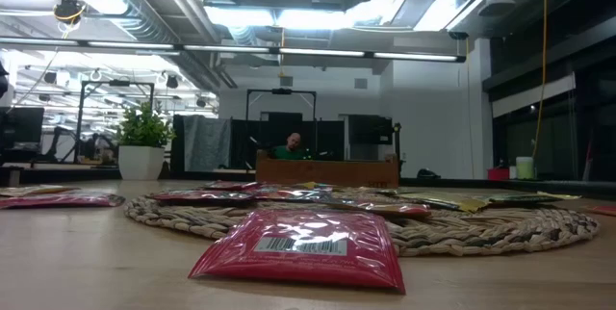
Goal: Pick & Place Tea
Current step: Put the yellow tea bag into the left of the wooden organizer
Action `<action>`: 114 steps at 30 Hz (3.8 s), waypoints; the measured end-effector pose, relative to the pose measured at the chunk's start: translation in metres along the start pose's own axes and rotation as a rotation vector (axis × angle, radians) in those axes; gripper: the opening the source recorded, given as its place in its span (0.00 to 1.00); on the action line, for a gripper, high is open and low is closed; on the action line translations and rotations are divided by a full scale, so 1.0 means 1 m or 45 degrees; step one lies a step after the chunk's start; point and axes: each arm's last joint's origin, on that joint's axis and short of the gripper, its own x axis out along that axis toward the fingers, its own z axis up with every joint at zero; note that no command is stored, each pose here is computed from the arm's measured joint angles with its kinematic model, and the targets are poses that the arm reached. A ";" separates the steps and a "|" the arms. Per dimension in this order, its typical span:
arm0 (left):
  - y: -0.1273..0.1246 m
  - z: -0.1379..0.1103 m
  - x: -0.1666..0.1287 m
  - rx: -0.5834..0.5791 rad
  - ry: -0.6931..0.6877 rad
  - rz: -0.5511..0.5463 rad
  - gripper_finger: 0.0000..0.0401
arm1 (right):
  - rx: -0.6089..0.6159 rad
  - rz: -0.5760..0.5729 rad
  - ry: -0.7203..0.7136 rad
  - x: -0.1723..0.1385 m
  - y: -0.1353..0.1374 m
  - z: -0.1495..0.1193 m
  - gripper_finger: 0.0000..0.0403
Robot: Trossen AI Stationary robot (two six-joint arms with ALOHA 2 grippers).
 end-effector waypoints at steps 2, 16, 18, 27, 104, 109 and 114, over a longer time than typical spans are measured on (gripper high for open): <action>0.001 -0.001 0.001 -0.044 0.008 -0.054 0.01 | 0.018 0.025 0.016 0.000 0.000 -0.001 0.50; 0.000 -0.014 0.009 -0.227 0.153 -0.214 0.01 | -0.031 0.122 -0.004 -0.001 0.011 0.017 0.50; 0.001 -0.016 0.013 -0.232 0.165 -0.212 0.01 | -0.068 0.136 -0.009 -0.001 0.016 0.025 0.50; 0.003 -0.027 0.029 -0.277 0.225 -0.203 0.01 | -0.255 0.094 0.179 0.002 0.024 0.034 0.50; 0.010 -0.030 0.040 -0.254 0.184 -0.011 0.01 | -0.471 -0.055 0.213 0.021 0.004 0.025 0.42; 0.009 -0.030 0.040 -0.254 0.184 -0.012 0.02 | -0.488 -0.074 0.210 0.021 0.004 0.025 0.42; 0.010 -0.030 0.040 -0.252 0.180 0.022 0.01 | -0.497 -0.071 0.210 0.022 0.002 0.024 0.42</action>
